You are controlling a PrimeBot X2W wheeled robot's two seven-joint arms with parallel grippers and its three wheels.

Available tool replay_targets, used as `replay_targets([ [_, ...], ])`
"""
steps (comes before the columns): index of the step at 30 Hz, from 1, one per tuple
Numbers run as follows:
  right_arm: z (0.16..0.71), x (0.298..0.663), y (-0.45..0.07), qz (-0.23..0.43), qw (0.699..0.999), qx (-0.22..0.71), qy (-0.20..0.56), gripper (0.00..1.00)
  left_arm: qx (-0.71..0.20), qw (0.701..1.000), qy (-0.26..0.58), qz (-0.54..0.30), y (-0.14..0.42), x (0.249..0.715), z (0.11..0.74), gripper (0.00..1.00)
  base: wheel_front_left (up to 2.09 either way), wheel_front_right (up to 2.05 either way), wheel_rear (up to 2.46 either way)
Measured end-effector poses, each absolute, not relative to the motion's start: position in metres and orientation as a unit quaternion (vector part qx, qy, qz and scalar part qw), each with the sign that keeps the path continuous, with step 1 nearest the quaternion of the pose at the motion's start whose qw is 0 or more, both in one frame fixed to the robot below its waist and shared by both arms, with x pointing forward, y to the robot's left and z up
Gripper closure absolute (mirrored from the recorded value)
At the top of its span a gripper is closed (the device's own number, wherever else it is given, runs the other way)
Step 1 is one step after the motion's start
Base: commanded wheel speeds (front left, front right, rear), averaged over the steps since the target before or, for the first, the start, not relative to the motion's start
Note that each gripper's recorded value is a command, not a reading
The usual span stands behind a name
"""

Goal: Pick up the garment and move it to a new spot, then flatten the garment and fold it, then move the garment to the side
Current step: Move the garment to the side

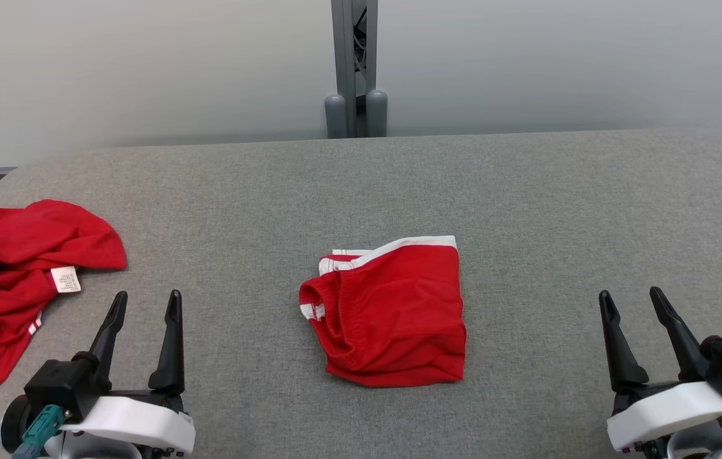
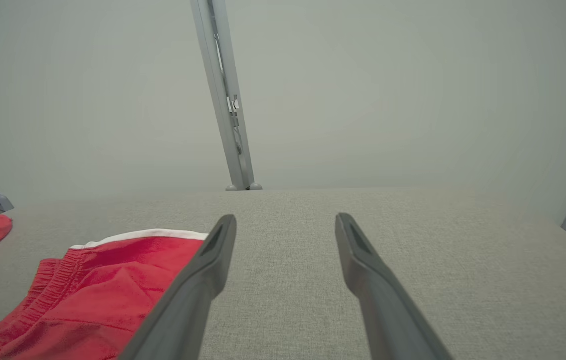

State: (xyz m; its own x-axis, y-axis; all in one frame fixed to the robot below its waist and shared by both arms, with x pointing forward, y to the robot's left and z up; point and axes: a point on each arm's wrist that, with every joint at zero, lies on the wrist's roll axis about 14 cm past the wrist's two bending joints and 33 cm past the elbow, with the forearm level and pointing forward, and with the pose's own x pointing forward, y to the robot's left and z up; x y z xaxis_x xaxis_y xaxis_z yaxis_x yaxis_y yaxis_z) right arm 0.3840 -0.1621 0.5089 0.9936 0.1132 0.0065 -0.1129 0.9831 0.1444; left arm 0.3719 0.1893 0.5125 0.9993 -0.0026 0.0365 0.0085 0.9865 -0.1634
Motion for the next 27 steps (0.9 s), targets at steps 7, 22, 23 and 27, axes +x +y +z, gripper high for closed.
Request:
replay_targets([
  [7,0.510,0.378,-0.168,0.048,0.995,0.083,0.001,0.00,-0.082,0.997,-0.013,-0.005,0.189,0.372,0.512,0.00,0.00,0.00,0.00],
  [22,0.492,0.422,-0.126,0.105,0.991,0.063,0.047,0.00,-0.089,0.996,-0.011,0.014,0.199,0.368,0.510,0.00,0.00,0.00,0.00],
  [23,0.487,0.426,-0.120,0.112,0.990,0.063,0.056,0.00,-0.090,0.996,-0.011,0.014,0.199,0.369,0.510,0.00,0.00,0.00,0.00],
  [27,0.467,0.436,-0.100,0.136,0.984,0.067,0.090,0.00,-0.090,0.996,-0.007,0.021,0.203,0.369,0.506,0.00,0.00,0.00,0.00],
])
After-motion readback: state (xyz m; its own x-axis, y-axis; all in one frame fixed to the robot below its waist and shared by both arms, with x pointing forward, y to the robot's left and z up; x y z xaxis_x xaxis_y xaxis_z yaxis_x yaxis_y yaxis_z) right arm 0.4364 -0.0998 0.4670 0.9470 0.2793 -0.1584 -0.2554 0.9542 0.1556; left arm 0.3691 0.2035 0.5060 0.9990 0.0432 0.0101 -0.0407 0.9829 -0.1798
